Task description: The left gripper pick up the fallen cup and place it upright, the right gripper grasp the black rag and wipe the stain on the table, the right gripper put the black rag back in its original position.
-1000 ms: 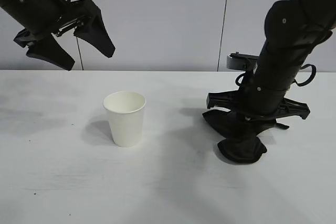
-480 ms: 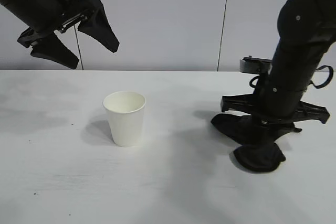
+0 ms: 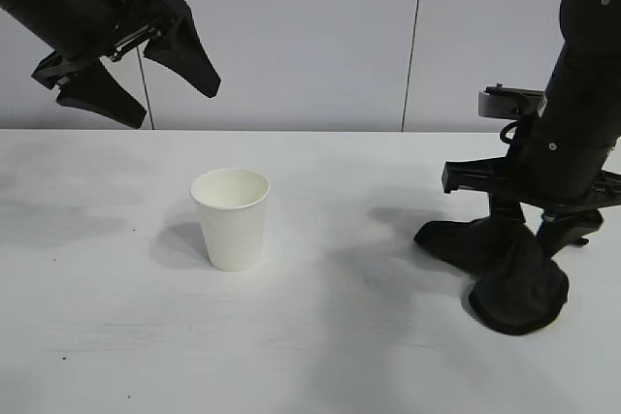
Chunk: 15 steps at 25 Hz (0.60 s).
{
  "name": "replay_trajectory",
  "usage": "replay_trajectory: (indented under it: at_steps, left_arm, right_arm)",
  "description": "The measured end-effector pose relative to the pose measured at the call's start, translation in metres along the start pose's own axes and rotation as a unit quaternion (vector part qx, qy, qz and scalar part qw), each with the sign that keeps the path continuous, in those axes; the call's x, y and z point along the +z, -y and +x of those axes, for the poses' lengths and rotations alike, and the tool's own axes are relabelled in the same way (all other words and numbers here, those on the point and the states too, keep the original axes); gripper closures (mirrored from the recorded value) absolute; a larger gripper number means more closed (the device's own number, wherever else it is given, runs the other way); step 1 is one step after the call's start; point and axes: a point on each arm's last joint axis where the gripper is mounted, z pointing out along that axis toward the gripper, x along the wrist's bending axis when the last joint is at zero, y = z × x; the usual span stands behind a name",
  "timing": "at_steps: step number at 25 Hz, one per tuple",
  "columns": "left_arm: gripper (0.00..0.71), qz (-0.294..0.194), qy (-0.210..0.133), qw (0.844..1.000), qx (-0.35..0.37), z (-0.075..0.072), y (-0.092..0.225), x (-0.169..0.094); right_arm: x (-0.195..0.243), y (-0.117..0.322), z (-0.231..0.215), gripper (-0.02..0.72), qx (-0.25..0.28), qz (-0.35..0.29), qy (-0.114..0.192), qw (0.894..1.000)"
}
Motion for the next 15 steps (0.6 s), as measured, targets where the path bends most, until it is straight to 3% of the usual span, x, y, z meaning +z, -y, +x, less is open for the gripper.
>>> replay_trajectory:
  at_steps: [3,6,10,15]
  left_arm:
    - [0.016,0.002,0.001,1.0,0.0,0.0,0.0,0.0]
    - [0.016,0.003,0.002,1.0,0.0,0.0,0.0,0.0]
    - [0.016,0.002,0.003,1.0,-0.002,-0.001,0.0,0.0]
    - [0.016,0.001,0.005,1.0,-0.004,-0.001,0.0,0.0]
  right_arm:
    - [-0.013,-0.001,0.0,0.055,0.005,-0.01,-0.005,1.0]
    - [-0.04,-0.003,0.001,0.039,0.018,-0.044,-0.025,0.999]
    - [-0.081,-0.008,0.006,0.033,0.04,-0.093,-0.074,0.992]
    - [-0.098,-0.013,0.013,0.031,0.052,-0.112,-0.116,0.986]
